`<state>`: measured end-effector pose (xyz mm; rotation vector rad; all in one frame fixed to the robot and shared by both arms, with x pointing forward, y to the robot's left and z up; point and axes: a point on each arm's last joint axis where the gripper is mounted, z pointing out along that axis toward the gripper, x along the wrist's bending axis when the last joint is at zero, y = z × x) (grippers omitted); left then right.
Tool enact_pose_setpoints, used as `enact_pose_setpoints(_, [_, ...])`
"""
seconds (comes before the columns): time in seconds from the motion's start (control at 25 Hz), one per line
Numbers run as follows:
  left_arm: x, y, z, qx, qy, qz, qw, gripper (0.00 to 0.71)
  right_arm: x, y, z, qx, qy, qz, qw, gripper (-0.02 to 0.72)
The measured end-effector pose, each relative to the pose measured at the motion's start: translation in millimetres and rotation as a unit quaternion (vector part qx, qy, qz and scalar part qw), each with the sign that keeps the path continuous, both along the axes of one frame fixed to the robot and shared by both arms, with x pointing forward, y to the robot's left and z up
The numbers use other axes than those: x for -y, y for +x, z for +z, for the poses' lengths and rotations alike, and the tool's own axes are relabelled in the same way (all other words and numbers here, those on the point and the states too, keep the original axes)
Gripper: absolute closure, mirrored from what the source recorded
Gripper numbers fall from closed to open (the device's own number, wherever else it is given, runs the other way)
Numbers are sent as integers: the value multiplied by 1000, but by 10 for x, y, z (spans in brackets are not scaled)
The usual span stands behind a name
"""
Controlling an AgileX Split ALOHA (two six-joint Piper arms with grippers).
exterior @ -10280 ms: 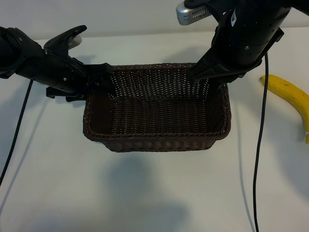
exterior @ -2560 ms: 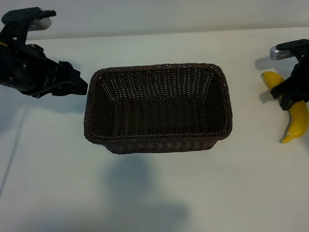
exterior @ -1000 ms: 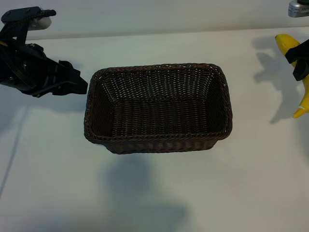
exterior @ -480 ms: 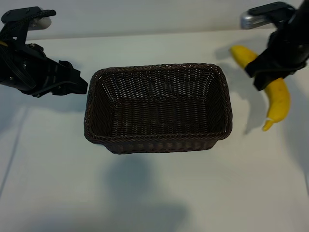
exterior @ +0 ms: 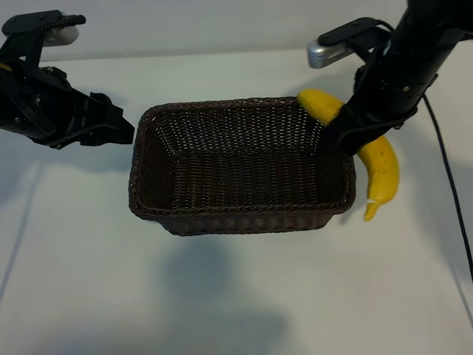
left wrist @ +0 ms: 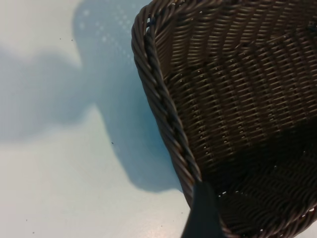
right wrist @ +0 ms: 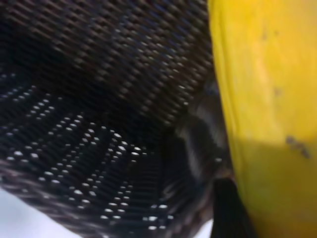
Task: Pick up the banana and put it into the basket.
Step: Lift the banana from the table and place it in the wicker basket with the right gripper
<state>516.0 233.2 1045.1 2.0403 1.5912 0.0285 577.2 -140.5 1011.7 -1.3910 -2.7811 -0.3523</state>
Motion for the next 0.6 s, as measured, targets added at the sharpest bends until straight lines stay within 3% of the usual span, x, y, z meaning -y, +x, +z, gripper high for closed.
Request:
enact_pose_setpoints(0.32, [0, 0, 0, 0, 0, 0, 1000, 127, -280, -111, 35, 10, 9, 32, 999, 297])
enact_pose_setpoints(0.6, [9, -8, 1, -5, -6, 1, 1000, 139, -550, -135, 295, 44, 38, 58, 997, 297])
